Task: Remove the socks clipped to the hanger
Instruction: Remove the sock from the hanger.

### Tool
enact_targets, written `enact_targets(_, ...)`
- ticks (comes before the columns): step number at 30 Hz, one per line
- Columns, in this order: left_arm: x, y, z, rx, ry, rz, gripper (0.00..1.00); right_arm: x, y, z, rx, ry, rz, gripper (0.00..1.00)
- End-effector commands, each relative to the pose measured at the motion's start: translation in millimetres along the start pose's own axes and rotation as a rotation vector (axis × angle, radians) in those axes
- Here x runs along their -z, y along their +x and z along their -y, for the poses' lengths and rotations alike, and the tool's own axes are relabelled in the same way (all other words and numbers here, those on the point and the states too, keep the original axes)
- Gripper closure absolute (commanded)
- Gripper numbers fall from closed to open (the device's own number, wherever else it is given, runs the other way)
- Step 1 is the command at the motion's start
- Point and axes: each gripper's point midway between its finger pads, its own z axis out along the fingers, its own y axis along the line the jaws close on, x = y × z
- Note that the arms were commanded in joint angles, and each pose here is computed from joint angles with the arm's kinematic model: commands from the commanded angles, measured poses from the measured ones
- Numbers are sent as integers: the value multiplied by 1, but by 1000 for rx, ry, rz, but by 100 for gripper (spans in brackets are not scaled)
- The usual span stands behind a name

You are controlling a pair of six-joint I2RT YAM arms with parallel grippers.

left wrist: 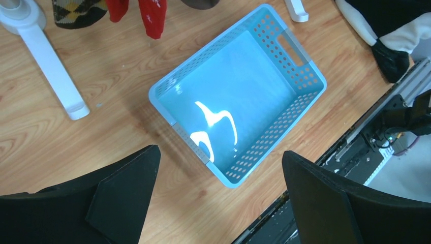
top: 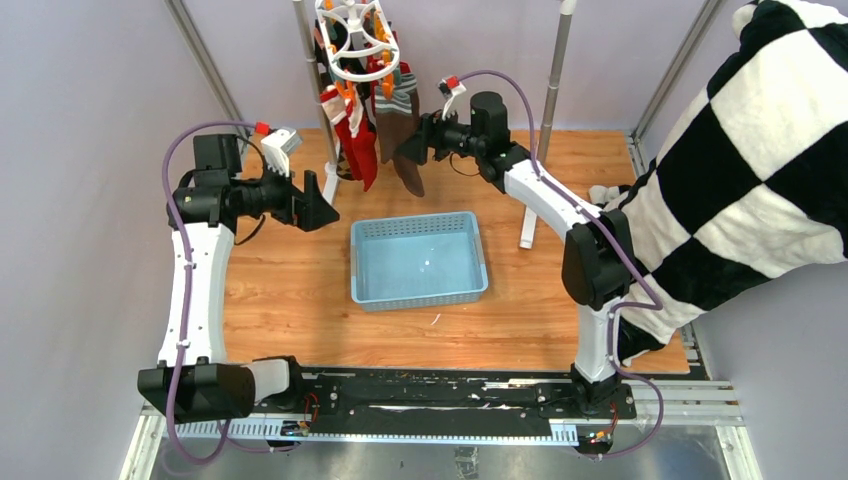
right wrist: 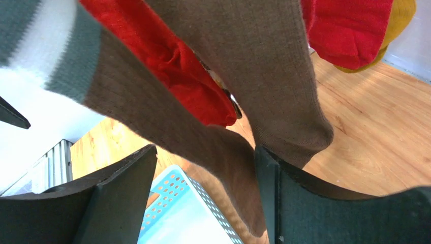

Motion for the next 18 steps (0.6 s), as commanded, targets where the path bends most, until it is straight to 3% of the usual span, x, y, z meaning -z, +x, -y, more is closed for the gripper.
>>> enact_targets(1, 1, 10, -5, 10, -43, -24, 0, -10, -13, -16, 5, -59, 36, 28)
enact_targets(4, -3, 15, -13, 24, -67, -47, 0, -19, -13, -21, -1, -75, 39, 42)
enact_targets(10, -2, 13, -15, 19, -78, -45, 0, -28, -12, -43, -6, -129, 21, 99)
enact_targets(18, 2, 0, -4, 7, -38, -10, 0, 8, 2, -103, 0, -241, -1, 100)
